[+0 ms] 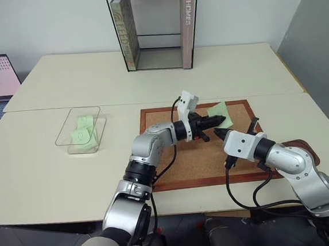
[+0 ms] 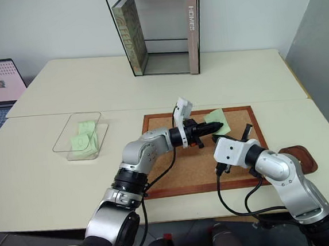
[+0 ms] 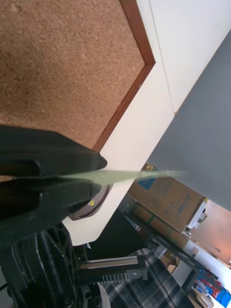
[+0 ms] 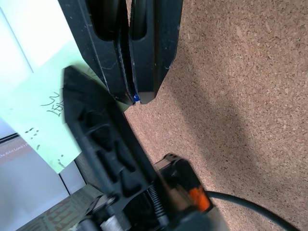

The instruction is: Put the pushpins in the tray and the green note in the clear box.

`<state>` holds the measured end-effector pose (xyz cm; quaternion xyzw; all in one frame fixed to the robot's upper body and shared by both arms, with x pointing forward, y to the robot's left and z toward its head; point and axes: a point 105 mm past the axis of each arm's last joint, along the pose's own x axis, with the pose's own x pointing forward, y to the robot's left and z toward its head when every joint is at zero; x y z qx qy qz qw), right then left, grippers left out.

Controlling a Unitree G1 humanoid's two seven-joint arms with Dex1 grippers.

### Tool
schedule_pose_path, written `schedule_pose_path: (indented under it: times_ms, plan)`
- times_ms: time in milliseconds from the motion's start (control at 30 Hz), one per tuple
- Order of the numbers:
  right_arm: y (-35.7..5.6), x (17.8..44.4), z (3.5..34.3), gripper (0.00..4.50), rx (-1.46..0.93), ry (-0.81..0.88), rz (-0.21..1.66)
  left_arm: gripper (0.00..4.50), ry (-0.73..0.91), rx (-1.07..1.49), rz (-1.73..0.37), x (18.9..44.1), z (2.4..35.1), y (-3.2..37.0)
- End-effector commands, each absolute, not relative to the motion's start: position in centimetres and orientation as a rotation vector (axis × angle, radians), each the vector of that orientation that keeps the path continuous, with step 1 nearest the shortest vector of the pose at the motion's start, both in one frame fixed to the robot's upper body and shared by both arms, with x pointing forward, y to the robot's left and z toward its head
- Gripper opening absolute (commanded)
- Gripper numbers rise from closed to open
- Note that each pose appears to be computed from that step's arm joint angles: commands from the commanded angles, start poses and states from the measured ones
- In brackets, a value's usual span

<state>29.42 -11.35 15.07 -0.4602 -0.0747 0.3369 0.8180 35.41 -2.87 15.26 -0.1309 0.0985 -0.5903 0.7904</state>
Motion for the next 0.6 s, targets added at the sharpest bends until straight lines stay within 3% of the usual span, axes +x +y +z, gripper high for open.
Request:
schedule_pose_path:
  times_ms: [33, 600]
  plan:
    - [-10.7, 28.9, 16.7, 0.0, -0.998, -0.235, 0.711, 0.05, 0.17, -0.257, -1.257, 35.7, 16.1, -2.8]
    - [-11.6, 26.0, 19.0, 0.0, -1.013, -0.351, 0.658, 0.05, 0.158, -0.188, -1.13, 37.2, 15.0, -2.5]
